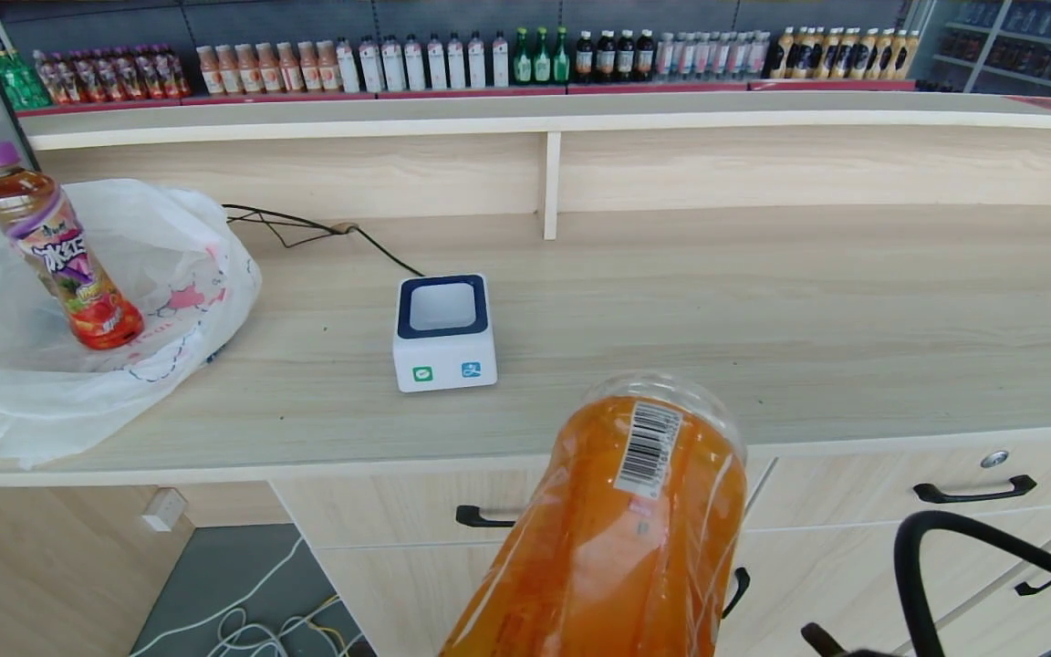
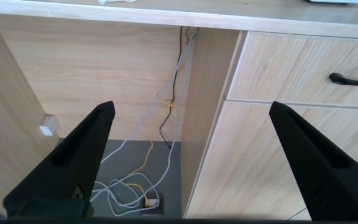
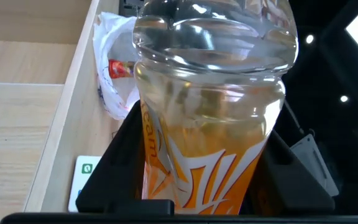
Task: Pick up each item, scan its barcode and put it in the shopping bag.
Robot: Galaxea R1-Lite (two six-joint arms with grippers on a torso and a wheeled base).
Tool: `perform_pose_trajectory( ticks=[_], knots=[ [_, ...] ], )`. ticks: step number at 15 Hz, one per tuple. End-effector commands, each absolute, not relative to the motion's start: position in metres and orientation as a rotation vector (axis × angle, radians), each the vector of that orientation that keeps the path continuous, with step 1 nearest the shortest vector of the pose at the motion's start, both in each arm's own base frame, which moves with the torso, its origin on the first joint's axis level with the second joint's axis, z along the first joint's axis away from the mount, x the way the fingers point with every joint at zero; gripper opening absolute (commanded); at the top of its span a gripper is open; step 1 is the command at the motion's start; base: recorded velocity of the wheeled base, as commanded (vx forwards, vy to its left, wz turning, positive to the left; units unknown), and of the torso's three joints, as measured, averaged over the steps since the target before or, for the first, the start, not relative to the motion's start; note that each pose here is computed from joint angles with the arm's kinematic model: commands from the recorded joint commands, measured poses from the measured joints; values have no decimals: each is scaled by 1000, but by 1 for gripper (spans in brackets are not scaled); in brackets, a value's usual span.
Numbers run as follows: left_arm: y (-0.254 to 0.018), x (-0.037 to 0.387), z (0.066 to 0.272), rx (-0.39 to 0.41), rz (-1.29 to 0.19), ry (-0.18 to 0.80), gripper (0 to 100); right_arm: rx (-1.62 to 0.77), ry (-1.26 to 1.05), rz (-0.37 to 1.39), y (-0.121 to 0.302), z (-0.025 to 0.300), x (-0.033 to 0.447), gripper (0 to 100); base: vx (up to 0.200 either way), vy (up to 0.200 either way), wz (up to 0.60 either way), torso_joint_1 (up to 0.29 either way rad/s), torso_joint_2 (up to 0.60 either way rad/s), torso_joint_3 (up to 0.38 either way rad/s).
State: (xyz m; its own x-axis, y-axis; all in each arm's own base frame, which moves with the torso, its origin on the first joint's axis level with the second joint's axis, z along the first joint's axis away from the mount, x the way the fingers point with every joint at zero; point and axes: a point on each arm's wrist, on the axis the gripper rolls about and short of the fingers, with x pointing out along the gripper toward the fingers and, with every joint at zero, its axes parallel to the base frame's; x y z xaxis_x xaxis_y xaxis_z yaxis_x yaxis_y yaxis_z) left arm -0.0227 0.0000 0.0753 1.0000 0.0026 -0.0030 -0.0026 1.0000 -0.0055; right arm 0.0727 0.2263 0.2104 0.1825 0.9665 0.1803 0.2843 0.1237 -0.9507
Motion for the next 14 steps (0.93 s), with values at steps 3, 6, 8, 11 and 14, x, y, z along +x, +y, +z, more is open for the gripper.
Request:
perform_pose_trajectory(
  ticks=[3,6,8,11,14],
  knots=[
    [0,-23,75,-6,3,3,100,-1382,-1303,792,226,210,73,0,0,0,0,0,0,0],
    [0,-23,75,-6,3,3,100,-1386,-1294,786,227,210,73,0,0,0,0,0,0,0],
    [0,-23,75,-6,2,3,100,-1390,-1282,781,226,209,74,0,0,0,0,0,0,0],
    [0,-23,75,-6,3,3,100,-1395,-1273,777,226,209,74,0,0,0,0,0,0,0],
    [0,-23,75,-6,3,3,100,-1395,-1273,777,226,208,74,0,0,0,0,0,0,0]
  ],
)
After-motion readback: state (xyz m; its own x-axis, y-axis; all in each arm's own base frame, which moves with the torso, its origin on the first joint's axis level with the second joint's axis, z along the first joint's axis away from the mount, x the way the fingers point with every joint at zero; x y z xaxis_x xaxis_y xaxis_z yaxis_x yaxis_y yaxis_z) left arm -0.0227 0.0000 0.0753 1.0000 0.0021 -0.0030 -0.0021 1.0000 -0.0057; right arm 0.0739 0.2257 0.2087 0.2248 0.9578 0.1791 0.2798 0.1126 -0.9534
